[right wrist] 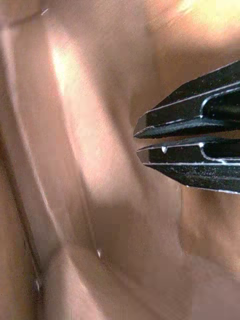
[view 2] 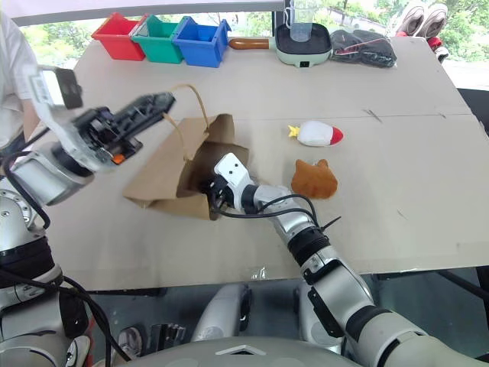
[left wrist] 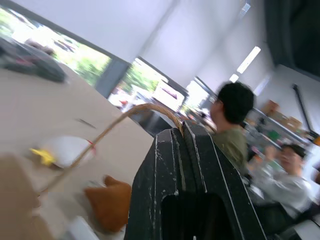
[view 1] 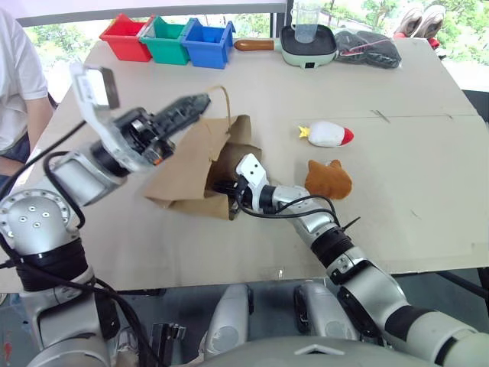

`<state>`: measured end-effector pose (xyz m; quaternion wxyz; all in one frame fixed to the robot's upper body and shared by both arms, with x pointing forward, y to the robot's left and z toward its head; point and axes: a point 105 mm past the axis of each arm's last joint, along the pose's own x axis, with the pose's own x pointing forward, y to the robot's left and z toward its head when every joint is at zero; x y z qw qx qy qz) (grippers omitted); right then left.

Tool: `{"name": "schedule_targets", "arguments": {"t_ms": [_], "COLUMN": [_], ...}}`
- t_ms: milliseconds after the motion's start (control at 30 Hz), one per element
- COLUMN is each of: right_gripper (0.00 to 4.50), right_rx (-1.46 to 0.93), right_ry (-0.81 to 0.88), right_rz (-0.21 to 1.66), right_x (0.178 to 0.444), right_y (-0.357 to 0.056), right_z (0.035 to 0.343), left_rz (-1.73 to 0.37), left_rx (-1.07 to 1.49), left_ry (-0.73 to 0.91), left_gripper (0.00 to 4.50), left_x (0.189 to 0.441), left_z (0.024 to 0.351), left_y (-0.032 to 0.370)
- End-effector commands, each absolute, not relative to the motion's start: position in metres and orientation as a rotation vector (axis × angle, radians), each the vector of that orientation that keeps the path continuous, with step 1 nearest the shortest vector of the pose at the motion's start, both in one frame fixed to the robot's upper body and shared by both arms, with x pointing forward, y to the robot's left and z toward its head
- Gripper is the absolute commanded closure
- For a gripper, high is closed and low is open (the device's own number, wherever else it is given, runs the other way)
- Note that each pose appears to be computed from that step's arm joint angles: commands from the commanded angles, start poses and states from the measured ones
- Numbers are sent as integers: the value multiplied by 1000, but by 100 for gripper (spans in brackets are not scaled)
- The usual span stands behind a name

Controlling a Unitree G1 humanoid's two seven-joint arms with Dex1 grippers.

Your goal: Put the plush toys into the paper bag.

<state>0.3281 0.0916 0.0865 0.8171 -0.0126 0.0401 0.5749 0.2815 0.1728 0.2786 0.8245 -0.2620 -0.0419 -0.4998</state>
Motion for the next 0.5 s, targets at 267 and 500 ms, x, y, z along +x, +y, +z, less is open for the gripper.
{"name": "schedule_targets", "arguments": {"t_ms": [267,500], "right_gripper": [446,310], "right_rx": [-192,-55], "right_ry": [63,15], "right_rz": [884,943], "right_x": [366,358], "right_y": [79,68], "right_z": [89,118], "left_rz": [-508,-673], "left_rx": [-255,-225], "left_ry": [-417,-379], "left_gripper": [450,450], "left_x": [321,321], "left_z": [303,295], "left_y": [226,200]}}
